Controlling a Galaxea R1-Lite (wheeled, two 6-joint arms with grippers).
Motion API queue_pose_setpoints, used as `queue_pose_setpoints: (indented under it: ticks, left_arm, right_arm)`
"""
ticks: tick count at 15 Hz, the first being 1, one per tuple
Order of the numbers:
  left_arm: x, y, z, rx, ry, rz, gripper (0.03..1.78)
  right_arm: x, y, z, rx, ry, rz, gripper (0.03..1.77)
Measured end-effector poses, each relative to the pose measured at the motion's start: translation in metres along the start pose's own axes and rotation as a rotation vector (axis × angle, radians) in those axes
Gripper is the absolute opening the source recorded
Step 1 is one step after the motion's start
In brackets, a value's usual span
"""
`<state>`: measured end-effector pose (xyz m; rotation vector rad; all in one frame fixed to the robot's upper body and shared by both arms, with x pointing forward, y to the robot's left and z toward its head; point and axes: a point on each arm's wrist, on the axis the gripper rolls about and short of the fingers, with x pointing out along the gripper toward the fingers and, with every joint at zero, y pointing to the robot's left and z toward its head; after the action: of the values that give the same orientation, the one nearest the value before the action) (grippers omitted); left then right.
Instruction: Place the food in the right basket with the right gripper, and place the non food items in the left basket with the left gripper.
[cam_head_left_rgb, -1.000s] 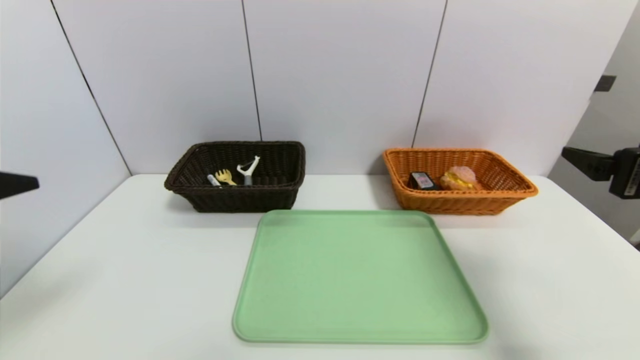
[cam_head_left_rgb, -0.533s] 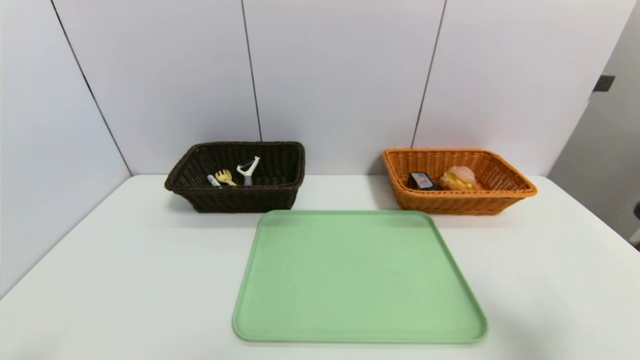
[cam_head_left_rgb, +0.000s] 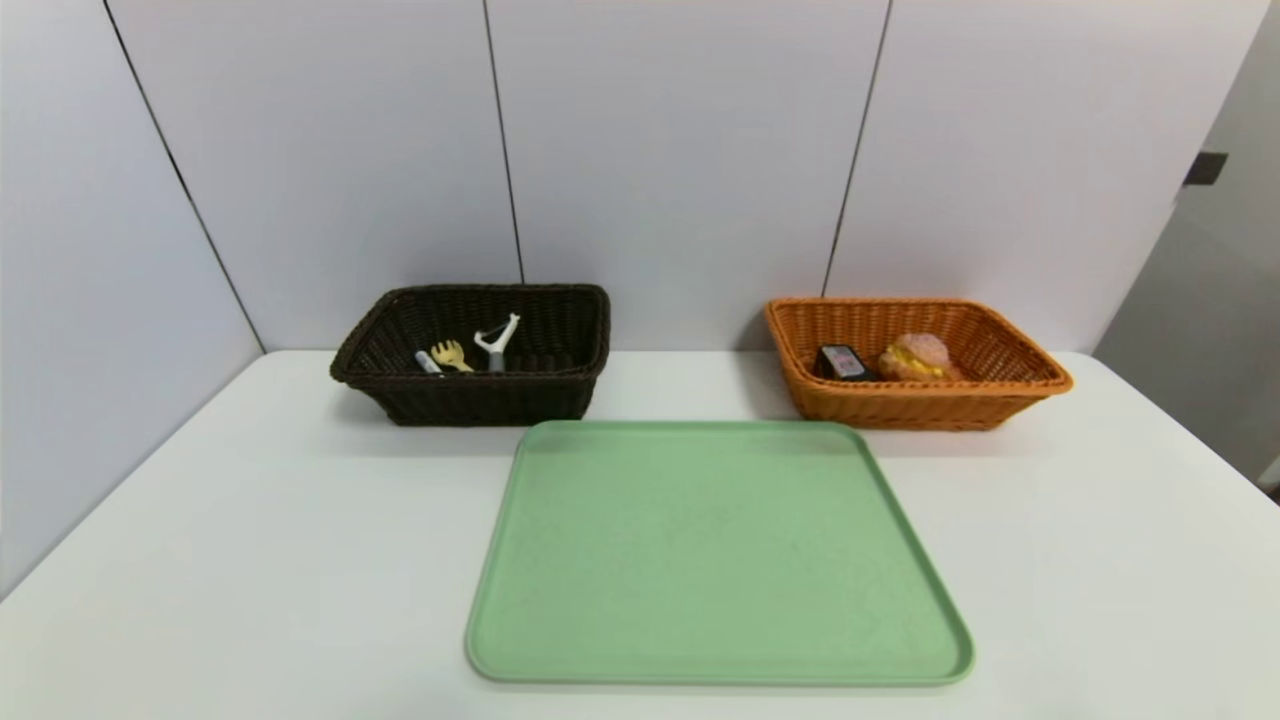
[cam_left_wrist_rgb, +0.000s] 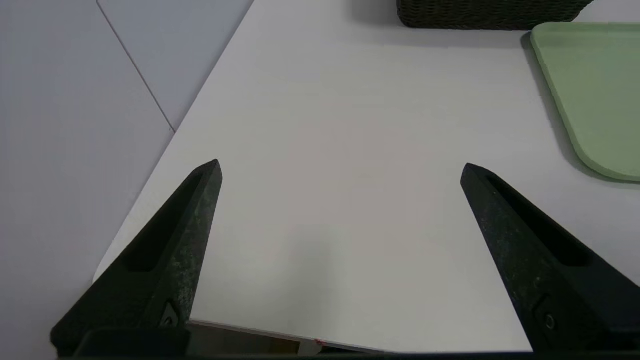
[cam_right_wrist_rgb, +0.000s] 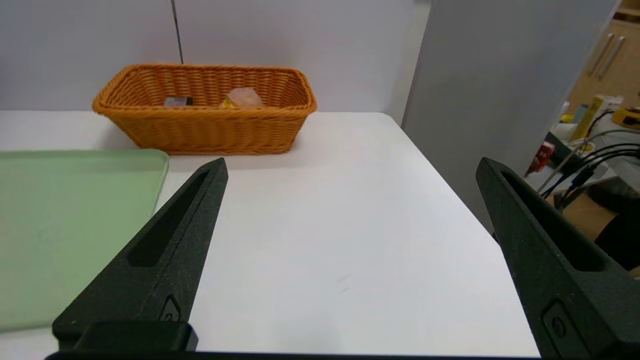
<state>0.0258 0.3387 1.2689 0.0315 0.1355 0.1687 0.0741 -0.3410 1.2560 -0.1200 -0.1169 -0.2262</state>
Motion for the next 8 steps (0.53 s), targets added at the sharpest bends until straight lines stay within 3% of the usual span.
queue_pose_setpoints:
  ticks: [2,8]
  left_arm:
    - [-0.004,0.0,-0.012,0.045,-0.042,0.008,1.69]
    - [0.021,-0.005,-0.029,0.062,-0.256,0.024,1.69]
  right_arm:
    - [-0.014,-0.001,-0.011,-0.032,-0.04,0.002,1.71]
    - [-0.017,0.004,-0.034,-0.112,-0.209,0.096,1.71]
